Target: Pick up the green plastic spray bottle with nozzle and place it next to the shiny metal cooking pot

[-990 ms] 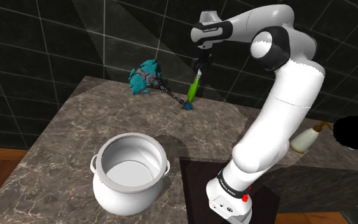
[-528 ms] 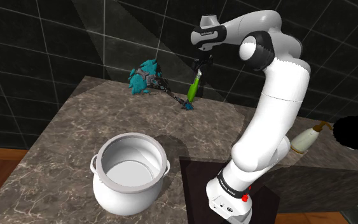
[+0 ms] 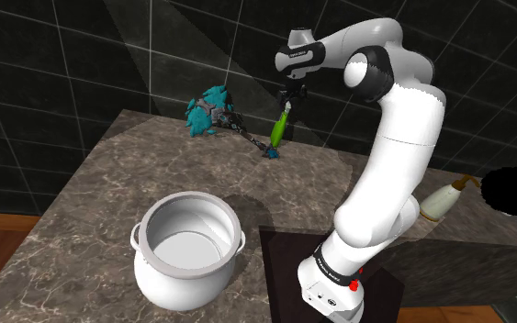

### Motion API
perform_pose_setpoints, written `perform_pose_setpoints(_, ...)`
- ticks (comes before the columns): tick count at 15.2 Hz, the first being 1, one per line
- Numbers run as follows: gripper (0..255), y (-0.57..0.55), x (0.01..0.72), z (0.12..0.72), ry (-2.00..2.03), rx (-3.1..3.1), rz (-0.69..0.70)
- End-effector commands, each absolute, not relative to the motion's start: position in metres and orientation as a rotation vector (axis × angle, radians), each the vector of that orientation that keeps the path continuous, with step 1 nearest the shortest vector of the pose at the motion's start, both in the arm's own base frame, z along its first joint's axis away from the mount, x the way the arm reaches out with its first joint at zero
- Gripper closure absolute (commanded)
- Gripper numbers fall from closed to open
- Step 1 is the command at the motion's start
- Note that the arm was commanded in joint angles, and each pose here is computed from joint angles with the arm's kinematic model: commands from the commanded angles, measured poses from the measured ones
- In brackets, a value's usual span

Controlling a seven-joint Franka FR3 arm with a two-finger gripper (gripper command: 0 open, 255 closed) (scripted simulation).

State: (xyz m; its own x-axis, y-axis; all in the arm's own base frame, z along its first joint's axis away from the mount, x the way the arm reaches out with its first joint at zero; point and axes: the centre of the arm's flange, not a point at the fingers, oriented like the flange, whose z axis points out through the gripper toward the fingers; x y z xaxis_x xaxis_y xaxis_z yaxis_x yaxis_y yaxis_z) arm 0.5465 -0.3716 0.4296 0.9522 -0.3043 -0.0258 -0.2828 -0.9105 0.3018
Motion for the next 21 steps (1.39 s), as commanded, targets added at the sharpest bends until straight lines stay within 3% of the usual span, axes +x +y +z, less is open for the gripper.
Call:
perform_pose_setpoints(1,0,-0.372,0.546,0.429,-0.432,2.808,-0.104)
perform_pose_setpoints(3,0,-0.372,0.546,0.429,-0.432,2.808,-0.104)
perform_pose_setpoints(4,255,-0.372,0.546,0.429,-0.432,2.808,-0.104)
perform_pose_setpoints(13,255,-0.372,0.546,0.429,-0.432,2.808,-0.104)
perform_pose_setpoints(21,255,-0.372,0.546,0.472,-0.432,2.808,-0.104)
